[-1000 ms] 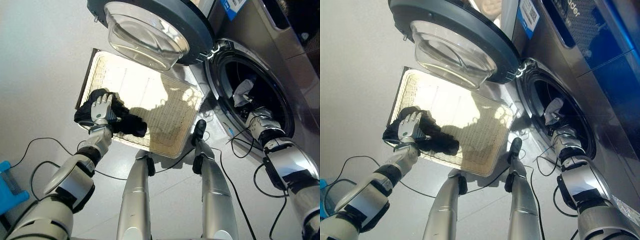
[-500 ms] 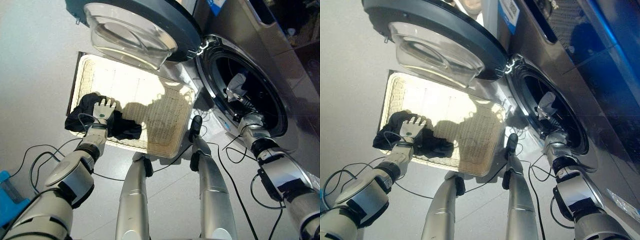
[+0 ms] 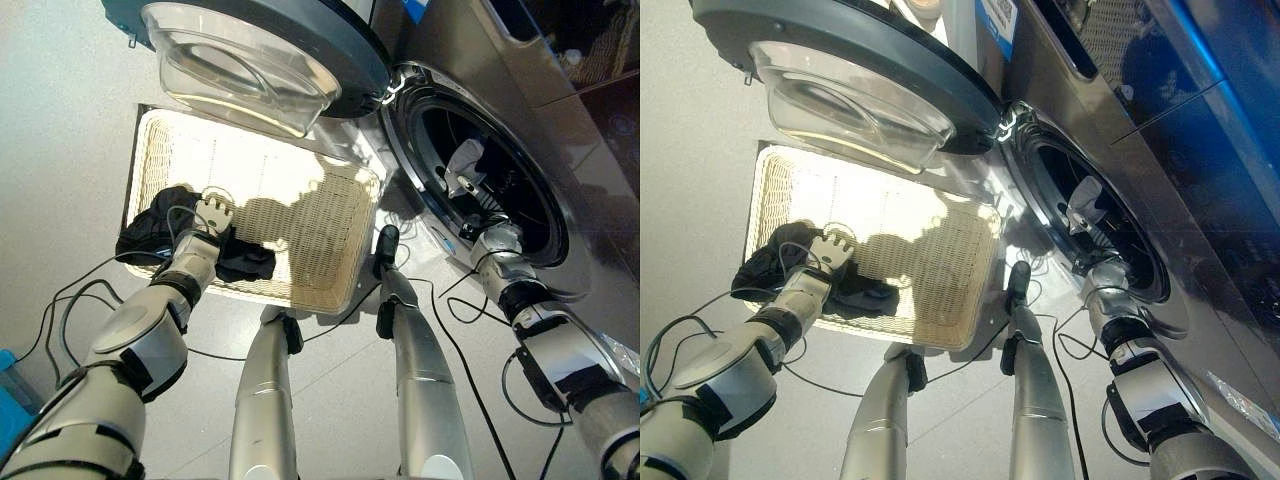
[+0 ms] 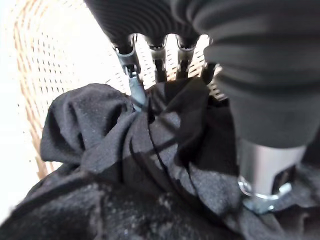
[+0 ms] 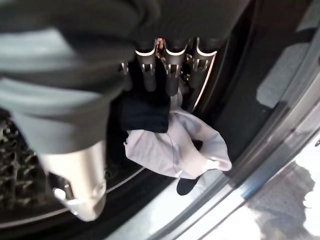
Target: Put the clothes into the washing machine.
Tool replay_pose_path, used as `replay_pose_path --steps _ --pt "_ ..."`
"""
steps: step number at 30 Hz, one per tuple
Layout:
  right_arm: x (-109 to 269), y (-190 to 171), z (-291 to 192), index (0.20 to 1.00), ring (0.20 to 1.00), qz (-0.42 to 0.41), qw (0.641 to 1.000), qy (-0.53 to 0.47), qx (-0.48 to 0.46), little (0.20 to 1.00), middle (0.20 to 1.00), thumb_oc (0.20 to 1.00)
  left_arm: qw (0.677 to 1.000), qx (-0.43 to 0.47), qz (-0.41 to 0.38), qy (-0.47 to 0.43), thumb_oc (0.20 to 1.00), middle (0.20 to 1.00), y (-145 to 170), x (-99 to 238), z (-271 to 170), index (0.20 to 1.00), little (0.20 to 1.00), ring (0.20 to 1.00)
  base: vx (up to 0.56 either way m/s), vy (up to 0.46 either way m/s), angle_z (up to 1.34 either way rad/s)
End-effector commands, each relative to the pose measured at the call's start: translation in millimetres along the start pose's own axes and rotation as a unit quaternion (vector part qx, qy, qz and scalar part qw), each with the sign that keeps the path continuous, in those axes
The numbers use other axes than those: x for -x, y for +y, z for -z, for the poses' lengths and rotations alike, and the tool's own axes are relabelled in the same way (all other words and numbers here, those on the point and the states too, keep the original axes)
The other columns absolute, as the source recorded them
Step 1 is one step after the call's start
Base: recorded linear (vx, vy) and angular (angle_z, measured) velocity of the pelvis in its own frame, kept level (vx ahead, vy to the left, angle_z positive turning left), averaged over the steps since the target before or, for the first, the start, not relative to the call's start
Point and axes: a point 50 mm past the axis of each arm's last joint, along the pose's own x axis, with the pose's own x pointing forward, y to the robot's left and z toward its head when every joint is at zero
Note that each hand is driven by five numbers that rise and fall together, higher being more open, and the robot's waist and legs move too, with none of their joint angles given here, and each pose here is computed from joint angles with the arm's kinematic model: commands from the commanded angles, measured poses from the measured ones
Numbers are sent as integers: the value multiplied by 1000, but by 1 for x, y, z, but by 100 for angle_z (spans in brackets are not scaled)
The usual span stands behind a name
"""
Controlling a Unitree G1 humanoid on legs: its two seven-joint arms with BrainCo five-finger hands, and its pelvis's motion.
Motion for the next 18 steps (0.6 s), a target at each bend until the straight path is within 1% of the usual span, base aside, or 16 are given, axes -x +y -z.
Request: replay_pose_path --steps 1,2,3,4,6,9,13,14,16,17,18 --pt "-7 -17 -15 1000 1000 24 999 -28 -34 1000 1000 1000 972 -58 230 3 1000 1000 -93 25 -4 1000 1000 1000 0 0 0" --pt "-7 -17 -15 1000 1000 24 999 -28 -35 1000 1000 1000 970 -60 234 3 1000 1000 -94 25 -4 1000 1000 1000 0 0 0" --pt "-7 -17 -15 1000 1000 25 999 -27 -38 1000 1000 1000 966 -62 252 2 329 329 -98 27 -5 329 329 329 0 0 0" --pt "-7 -17 -15 1000 1000 26 999 -27 -40 1000 1000 1000 964 -59 258 2 200 200 -100 28 -5 200 200 200 0 0 0" --pt "-7 -15 -16 1000 1000 30 998 -26 -50 1000 1000 1000 963 -43 265 3 200 200 -102 29 -9 200 200 200 0 0 0" --pt "-6 -14 -17 1000 1000 35 998 -24 -53 1000 1000 1000 972 -23 233 -2 200 200 -97 27 -13 200 200 200 0 0 0" --pt "-6 -15 -14 1000 1000 39 997 -19 -57 1000 1000 1000 978 -2 209 -1 200 200 -90 24 -13 200 200 200 -1 -3 2" --pt "-6 -15 -14 1000 1000 40 997 -17 -57 1000 1000 1000 982 17 190 -3 200 200 -87 23 -13 200 200 200 -1 -8 5" --pt "-6 -16 -12 1000 1000 46 997 -12 -59 1000 1000 1000 989 108 102 5 200 200 -70 17 -10 200 200 200 0 -12 3" --pt "-6 -16 -11 1000 1000 46 997 -11 -59 1000 1000 1000 987 138 78 5 200 200 -66 16 -10 200 200 200 -2 -12 3" --pt "-5 -16 -10 1000 1000 47 997 -9 -60 1000 1000 1000 974 223 37 13 200 200 -55 13 -8 200 200 200 0 0 0"
